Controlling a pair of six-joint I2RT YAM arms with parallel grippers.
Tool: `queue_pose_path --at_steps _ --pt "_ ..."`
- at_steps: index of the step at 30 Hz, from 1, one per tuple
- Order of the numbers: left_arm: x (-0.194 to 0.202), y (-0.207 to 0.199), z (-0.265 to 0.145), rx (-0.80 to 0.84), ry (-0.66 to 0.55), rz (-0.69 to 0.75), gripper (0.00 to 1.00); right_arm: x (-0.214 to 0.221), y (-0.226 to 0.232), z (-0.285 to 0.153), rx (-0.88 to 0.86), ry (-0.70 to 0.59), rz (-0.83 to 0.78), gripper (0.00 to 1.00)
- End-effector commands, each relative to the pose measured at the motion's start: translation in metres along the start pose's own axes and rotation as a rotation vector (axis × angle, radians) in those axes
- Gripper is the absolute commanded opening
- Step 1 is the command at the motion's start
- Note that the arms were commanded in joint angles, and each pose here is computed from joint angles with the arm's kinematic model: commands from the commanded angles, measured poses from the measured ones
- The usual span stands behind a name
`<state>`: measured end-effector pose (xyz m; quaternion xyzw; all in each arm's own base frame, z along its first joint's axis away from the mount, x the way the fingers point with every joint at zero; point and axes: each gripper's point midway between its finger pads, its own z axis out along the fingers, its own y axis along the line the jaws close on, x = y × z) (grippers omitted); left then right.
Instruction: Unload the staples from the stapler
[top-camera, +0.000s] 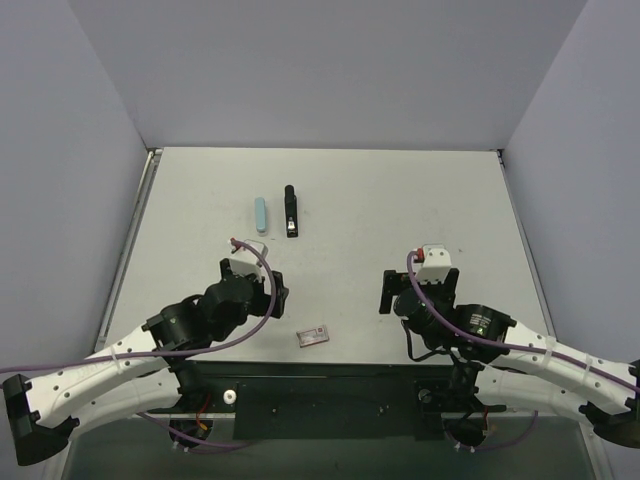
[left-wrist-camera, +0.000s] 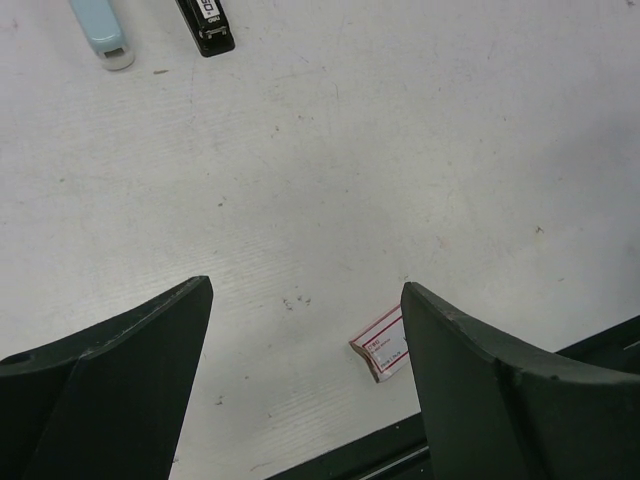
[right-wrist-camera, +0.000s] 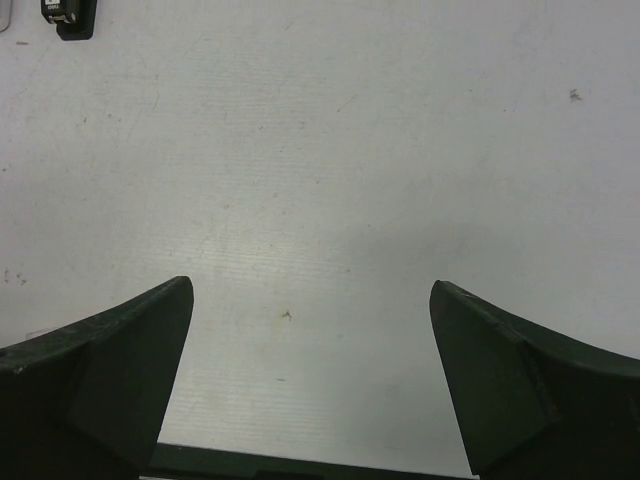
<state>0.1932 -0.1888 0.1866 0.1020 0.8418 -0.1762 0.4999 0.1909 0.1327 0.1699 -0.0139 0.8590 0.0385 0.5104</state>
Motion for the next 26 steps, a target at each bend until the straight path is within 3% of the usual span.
queue_pose_path --at_steps 1,26 --pt "-0.036 -0.005 -0.009 0.005 -0.096 -0.016 0.87 -0.025 -0.016 -0.008 0.062 -0.070 -0.009 1.00" --pt "-0.081 -0.008 -0.020 -0.022 -0.179 -0.010 0.89 -0.065 -0.032 -0.027 0.083 -0.151 -0.049 1.00"
